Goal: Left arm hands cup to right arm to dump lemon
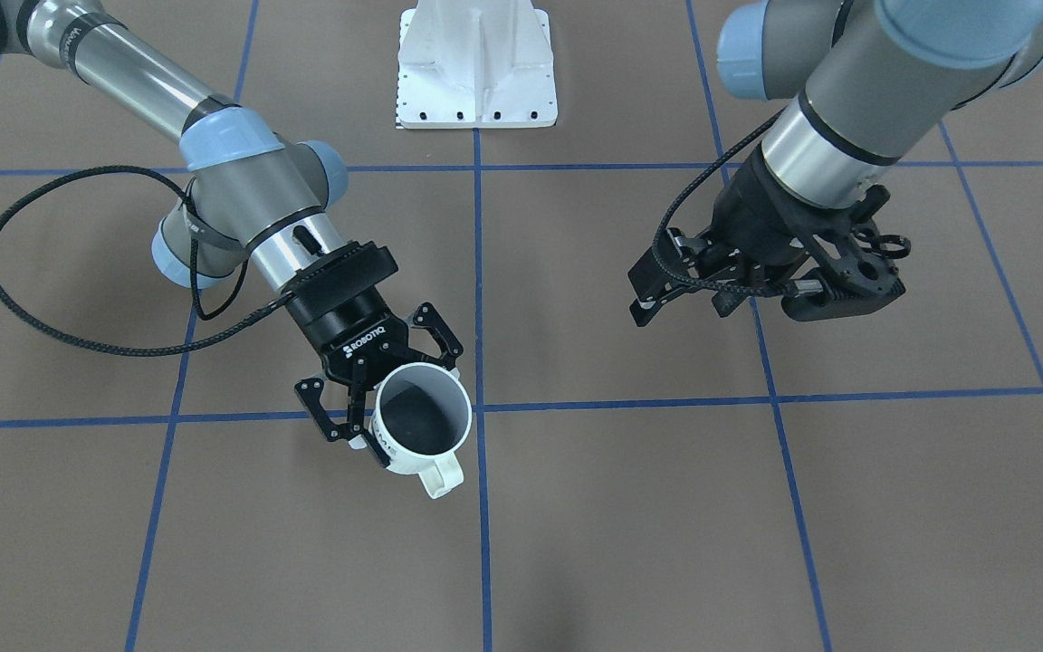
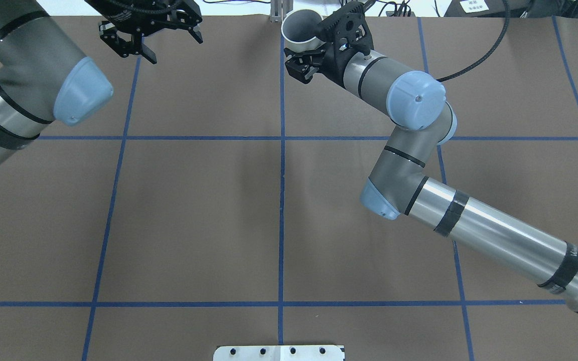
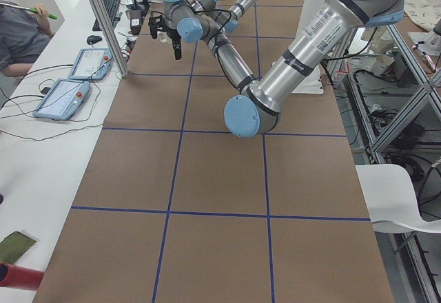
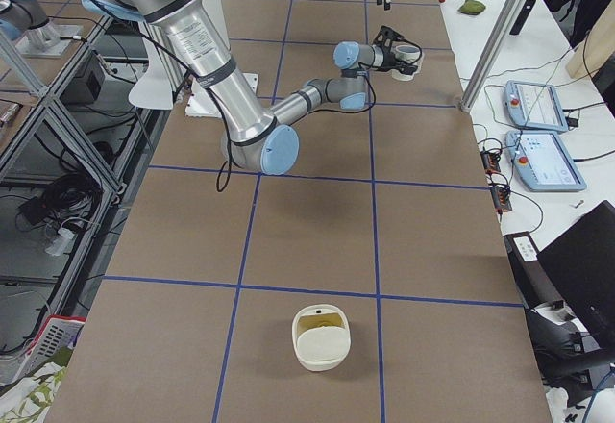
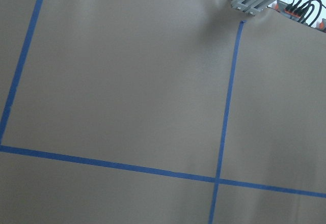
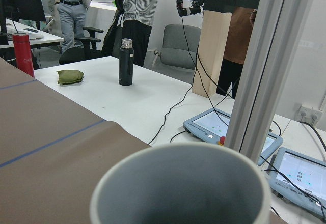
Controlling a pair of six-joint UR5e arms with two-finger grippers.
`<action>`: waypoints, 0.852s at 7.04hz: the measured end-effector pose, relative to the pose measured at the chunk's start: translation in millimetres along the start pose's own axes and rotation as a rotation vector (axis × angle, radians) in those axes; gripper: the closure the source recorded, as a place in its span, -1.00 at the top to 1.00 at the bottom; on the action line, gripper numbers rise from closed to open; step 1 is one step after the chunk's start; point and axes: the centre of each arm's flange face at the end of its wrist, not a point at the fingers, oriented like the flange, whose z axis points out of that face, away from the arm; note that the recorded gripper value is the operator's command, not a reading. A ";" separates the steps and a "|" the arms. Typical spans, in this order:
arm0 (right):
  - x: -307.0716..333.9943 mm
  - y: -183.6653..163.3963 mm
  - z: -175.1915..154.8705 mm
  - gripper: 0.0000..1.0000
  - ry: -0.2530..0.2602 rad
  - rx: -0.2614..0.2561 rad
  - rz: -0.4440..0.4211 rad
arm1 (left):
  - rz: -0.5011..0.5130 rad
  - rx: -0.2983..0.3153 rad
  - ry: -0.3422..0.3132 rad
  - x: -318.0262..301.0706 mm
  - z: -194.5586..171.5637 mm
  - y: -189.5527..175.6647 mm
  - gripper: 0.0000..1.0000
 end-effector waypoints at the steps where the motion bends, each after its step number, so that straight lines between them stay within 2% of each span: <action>1: -16.4 2.0 -0.2 -0.41 0.010 0.014 -0.021 | -0.029 0.003 0.023 5.9 2.7 -0.1 1.00; 4: -53.5 3.4 -2.2 -0.40 0.018 0.043 -0.027 | -0.159 0.005 0.081 25.5 15.9 -8.9 0.93; 6: -76.1 6.0 -5.1 -0.41 0.067 0.078 -0.019 | -0.261 0.016 0.090 34.6 17.0 -9.5 0.89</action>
